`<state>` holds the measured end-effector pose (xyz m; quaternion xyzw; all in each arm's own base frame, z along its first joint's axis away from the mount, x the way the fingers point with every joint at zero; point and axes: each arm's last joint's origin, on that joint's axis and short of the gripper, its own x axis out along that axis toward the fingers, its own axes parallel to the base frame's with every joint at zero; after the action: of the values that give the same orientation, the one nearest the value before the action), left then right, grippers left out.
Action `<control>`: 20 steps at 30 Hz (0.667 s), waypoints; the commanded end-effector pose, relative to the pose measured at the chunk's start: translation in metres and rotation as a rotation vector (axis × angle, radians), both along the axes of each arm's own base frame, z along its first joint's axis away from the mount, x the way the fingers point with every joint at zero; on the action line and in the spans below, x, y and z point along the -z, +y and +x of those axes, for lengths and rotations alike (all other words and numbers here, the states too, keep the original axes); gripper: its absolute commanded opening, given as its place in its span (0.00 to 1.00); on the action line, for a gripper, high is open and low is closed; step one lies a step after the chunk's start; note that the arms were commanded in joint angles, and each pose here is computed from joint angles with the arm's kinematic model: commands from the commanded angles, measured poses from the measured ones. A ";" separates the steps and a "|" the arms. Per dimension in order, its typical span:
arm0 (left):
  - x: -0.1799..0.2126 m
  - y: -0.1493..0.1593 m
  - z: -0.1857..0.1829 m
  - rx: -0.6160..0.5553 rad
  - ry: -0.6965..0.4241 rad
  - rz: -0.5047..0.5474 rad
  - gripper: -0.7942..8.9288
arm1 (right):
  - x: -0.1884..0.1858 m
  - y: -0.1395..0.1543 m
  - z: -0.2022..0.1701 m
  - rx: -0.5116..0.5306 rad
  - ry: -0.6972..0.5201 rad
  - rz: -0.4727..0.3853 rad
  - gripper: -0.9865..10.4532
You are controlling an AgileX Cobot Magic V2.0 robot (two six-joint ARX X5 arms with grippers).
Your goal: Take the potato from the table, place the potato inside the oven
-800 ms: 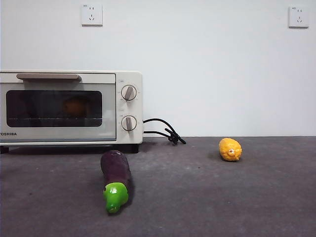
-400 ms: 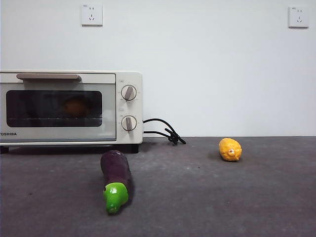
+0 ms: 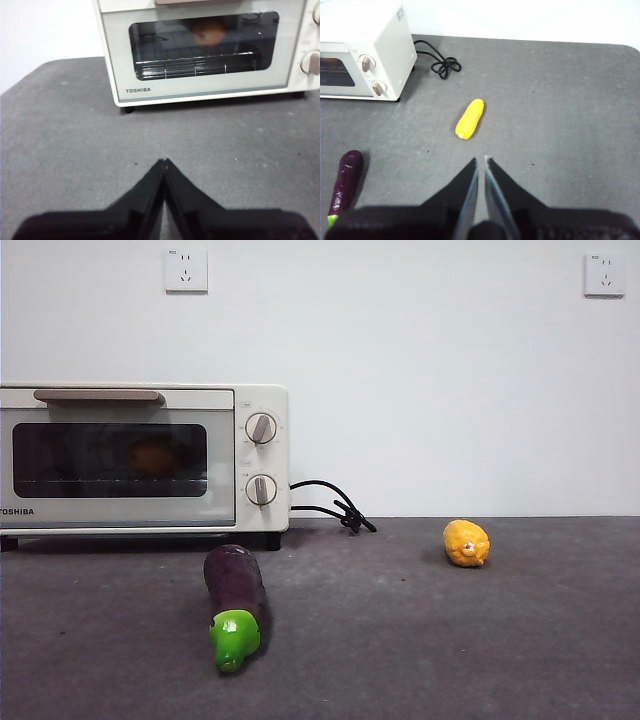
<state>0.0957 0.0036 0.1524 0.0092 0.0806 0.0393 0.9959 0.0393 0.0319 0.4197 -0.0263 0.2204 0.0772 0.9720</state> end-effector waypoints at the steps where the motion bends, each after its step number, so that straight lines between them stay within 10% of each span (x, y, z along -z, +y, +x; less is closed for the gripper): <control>1: 0.003 0.000 0.000 -0.011 0.002 -0.045 0.08 | 0.003 -0.001 0.000 0.006 0.013 -0.020 0.11; 20: 0.003 0.000 0.001 0.004 0.005 -0.048 0.08 | 0.003 -0.001 0.000 0.007 0.013 -0.021 0.11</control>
<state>0.0961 0.0033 0.1519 -0.0089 0.0834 0.0349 0.9959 0.0393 0.0319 0.4197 -0.0263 0.2204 0.0772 0.9720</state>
